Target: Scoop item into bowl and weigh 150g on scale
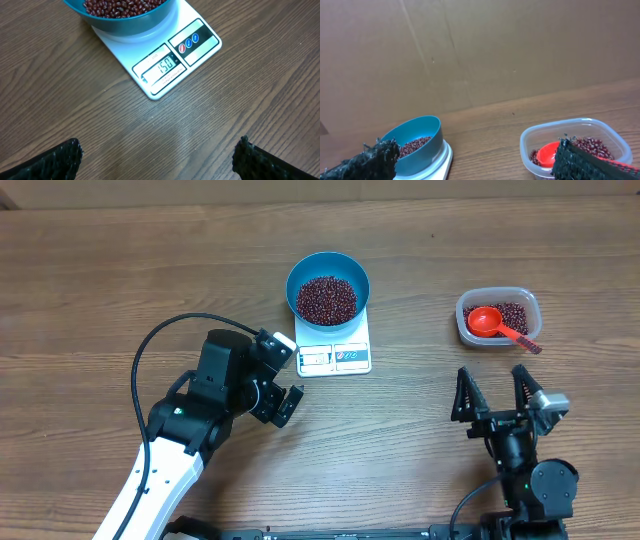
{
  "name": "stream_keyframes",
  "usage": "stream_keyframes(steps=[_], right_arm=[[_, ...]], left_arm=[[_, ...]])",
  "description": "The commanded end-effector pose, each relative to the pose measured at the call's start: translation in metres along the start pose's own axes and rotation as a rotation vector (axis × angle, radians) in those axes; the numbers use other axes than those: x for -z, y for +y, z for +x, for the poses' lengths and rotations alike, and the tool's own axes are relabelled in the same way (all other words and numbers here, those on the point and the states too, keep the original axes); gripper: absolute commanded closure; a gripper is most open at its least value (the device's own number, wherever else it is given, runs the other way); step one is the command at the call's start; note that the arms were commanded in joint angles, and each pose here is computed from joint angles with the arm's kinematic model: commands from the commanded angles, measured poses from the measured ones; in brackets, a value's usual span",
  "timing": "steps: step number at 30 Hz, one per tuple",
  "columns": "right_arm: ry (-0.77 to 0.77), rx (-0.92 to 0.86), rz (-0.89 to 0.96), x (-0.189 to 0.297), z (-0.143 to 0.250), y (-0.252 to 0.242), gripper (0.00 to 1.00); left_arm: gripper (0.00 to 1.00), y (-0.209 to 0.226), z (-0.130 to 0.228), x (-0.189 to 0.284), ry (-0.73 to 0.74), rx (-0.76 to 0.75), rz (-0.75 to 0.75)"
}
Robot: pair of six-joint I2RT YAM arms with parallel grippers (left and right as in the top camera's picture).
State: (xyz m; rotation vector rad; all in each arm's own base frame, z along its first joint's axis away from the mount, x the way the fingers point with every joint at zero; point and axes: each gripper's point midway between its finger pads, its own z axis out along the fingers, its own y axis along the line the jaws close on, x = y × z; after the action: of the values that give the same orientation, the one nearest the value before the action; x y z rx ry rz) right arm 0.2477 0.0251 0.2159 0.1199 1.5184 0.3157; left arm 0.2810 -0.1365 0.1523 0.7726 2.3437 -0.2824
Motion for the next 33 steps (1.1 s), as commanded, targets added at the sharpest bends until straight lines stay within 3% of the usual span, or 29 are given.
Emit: stream_keyframes(steps=[1, 15, 33], right_arm=[[-0.006, -0.003, 0.007, 0.001, 0.008, -0.003, 0.0], [0.078, -0.006, 0.025, 0.005, 0.045, -0.012, 0.0], [0.077, -0.006, 0.022, 0.005, 0.045, -0.011, 0.0]], left_arm=[[0.01, -0.002, 0.001, -0.002, 0.005, -0.023, 0.011], [0.01, -0.002, 0.001, -0.002, 0.005, -0.023, 0.011], [0.01, -0.002, 0.001, -0.002, 0.005, -0.023, 0.011]])
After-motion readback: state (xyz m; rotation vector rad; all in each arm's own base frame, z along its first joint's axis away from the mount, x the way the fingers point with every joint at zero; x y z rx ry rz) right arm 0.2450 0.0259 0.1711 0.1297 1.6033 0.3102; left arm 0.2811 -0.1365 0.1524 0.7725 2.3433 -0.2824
